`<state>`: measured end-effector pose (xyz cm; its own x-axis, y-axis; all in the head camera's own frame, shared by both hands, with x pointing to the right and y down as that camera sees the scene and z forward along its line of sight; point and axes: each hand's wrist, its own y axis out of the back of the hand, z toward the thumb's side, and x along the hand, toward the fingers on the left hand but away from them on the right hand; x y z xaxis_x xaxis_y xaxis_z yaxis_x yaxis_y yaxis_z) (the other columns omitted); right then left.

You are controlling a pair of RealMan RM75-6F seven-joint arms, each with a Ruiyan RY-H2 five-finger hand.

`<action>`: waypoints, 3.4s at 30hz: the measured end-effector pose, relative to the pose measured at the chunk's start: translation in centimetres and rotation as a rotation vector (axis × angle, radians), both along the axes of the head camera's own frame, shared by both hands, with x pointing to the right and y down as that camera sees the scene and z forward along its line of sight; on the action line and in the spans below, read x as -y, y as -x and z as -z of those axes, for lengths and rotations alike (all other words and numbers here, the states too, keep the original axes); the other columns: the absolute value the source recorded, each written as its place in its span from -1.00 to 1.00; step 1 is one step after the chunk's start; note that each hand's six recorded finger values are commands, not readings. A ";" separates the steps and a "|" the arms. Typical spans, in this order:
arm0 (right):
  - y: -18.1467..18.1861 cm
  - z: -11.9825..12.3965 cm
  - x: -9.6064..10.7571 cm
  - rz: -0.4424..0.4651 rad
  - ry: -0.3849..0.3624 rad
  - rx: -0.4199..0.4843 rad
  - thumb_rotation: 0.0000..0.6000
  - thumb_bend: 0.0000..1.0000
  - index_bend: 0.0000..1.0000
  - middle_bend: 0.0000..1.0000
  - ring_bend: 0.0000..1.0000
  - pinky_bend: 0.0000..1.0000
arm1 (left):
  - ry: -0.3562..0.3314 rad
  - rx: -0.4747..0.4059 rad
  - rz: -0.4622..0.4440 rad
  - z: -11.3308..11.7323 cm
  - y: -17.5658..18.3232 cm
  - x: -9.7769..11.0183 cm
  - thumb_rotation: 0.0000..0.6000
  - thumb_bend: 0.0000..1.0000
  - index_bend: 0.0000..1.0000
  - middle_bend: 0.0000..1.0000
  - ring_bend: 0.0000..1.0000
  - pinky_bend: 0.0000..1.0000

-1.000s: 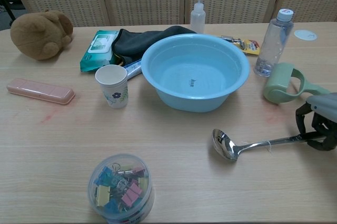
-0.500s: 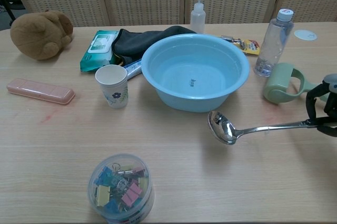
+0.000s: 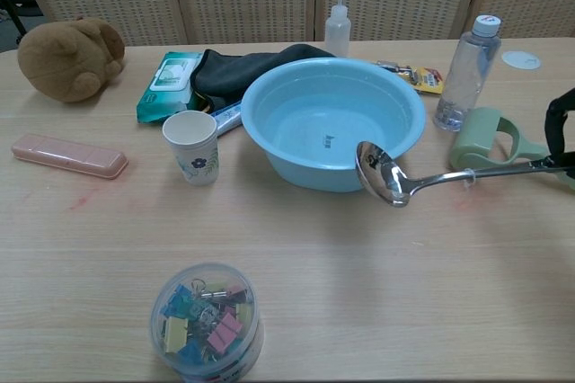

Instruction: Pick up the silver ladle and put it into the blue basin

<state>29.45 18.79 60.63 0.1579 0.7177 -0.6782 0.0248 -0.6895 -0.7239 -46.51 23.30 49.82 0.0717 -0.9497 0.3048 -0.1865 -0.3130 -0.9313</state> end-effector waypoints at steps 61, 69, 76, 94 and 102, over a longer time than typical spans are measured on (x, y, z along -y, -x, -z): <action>14.6 -4.8 15.1 0.290 -0.507 -0.716 1.00 1.00 0.75 0.79 0.61 0.96 | 0.065 -0.040 0.013 -1.1 0.3 0.8 1.00 -1.00 -1.00 -1.00 -1.00 -1.00; 14.8 -6.0 14.7 0.358 -0.634 -0.761 1.00 1.00 0.75 0.80 0.62 0.96 | 0.069 -0.037 0.014 -1.2 0.3 0.9 1.00 -1.00 -1.00 -1.00 -1.00 -1.00; 14.5 -7.7 13.3 0.425 -0.665 -0.799 1.00 1.00 0.76 0.81 0.64 0.99 | 0.064 -0.030 0.008 -1.2 0.1 0.8 1.00 -1.00 -1.00 -1.00 -1.00 -1.00; 13.8 -8.9 10.4 0.447 -0.515 -0.817 1.00 1.00 0.77 0.81 0.65 0.99 | 0.064 -0.023 0.001 -1.5 -0.2 0.8 1.00 -1.00 -1.00 -1.00 -1.00 -1.00; 13.4 -7.7 8.8 0.416 -0.346 -0.804 1.00 1.00 0.77 0.81 0.65 0.99 | 0.063 -0.022 -0.004 -1.5 -0.4 0.7 1.00 -1.00 -1.00 -1.00 -1.00 -1.00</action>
